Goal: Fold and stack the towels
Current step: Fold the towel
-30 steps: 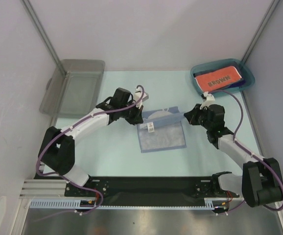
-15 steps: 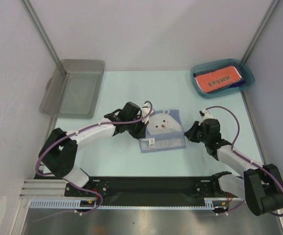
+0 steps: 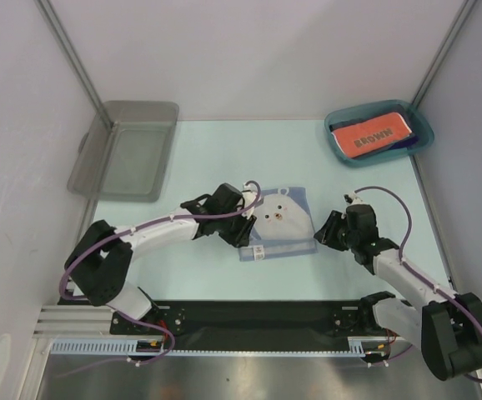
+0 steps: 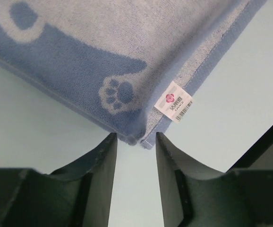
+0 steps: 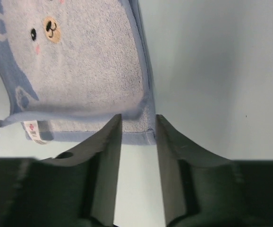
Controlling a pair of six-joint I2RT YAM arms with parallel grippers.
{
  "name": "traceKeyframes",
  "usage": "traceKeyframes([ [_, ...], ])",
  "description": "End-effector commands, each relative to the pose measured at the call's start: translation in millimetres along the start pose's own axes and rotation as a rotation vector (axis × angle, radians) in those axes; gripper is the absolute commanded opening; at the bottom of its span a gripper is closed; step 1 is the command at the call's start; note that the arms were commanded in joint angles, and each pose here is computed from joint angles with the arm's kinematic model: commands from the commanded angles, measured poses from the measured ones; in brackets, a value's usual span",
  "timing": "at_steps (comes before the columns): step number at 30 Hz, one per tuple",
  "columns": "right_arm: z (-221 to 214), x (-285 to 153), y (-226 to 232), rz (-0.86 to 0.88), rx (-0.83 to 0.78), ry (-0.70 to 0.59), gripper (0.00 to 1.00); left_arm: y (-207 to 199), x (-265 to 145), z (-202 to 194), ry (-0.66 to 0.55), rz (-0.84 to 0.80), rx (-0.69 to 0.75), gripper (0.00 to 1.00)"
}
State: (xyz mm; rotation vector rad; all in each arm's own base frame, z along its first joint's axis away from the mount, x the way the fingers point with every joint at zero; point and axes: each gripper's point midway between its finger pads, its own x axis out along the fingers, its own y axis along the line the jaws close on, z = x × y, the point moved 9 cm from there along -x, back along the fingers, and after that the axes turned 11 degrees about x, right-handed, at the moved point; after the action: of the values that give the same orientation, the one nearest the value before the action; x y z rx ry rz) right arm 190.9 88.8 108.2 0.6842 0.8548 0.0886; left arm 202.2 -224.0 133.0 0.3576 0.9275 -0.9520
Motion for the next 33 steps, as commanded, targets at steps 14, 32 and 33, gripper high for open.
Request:
traceKeyframes([
  [14, 10.6, 24.1, 12.1, -0.08, -0.026, 0.101, 0.45, 22.5, -1.1, 16.7, -0.032, 0.198, -0.282, 0.46],
  [32, -34.2, 6.1, 11.1, -0.099, 0.052, 0.091, 0.4, 63.9, -12.3, 0.4, 0.024, 0.327, -0.475, 0.42],
  [33, -33.0, 4.8, 12.7, -0.093, 0.051, 0.089, 0.41, 55.4, -11.0, -5.5, 0.028, 0.282, -0.483, 0.43],
])
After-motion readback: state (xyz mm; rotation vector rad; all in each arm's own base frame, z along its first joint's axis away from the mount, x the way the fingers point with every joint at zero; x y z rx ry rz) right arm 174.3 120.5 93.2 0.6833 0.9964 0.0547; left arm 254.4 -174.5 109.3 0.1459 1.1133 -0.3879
